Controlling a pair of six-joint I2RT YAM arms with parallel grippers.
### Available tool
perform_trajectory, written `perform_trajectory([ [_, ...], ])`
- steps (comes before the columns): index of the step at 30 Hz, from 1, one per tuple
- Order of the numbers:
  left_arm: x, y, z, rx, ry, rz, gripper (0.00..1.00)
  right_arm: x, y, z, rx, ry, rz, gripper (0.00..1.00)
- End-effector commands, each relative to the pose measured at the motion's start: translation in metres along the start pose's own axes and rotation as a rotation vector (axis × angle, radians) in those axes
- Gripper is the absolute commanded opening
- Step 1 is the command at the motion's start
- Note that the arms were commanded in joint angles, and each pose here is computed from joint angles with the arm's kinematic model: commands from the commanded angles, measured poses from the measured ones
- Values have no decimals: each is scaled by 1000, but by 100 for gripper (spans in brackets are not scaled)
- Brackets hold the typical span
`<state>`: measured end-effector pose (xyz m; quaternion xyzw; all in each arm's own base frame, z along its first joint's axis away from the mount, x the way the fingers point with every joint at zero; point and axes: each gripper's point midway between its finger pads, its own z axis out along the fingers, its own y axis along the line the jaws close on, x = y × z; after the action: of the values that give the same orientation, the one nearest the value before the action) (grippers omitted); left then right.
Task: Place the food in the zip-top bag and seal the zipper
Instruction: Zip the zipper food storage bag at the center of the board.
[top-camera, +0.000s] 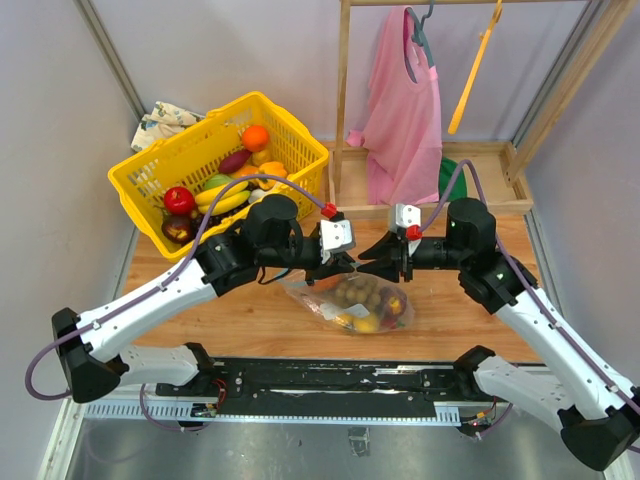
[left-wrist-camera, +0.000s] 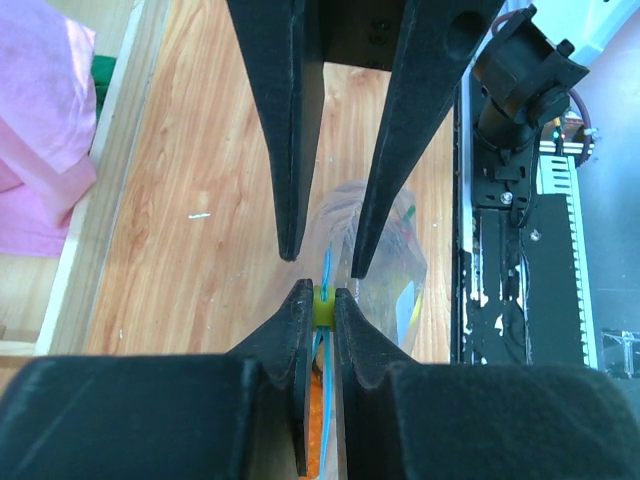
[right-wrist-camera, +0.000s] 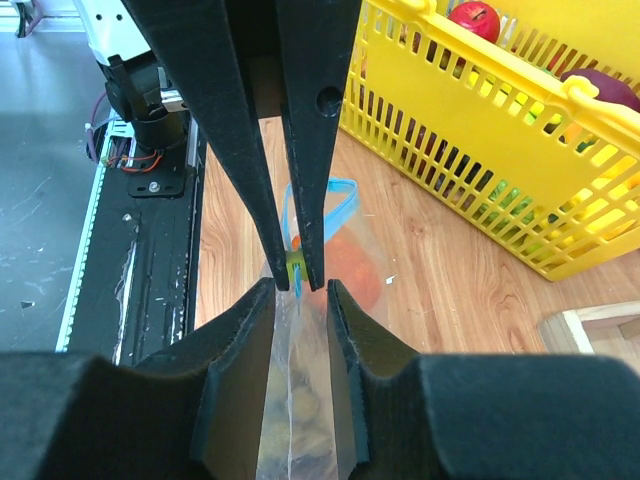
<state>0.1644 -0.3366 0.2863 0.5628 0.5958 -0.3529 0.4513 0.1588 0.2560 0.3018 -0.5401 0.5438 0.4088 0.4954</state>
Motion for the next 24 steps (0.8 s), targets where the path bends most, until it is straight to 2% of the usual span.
perform_trajectory([
  [1,-21,-1,0,26,-56,49,1,-11,0,2,-8,-19,-20,28],
  [5,-23,-1,-1,27,-63,54,1,-8,1,4,-18,-13,-15,22],
  [10,-23,1,0,18,-64,49,6,-8,5,5,-43,-16,-22,1],
  [16,-18,8,0,-30,-51,20,18,-11,8,2,-44,-26,-42,1],
  [24,-16,9,2,-41,-46,-8,20,-12,8,1,-40,-30,-47,1],
])
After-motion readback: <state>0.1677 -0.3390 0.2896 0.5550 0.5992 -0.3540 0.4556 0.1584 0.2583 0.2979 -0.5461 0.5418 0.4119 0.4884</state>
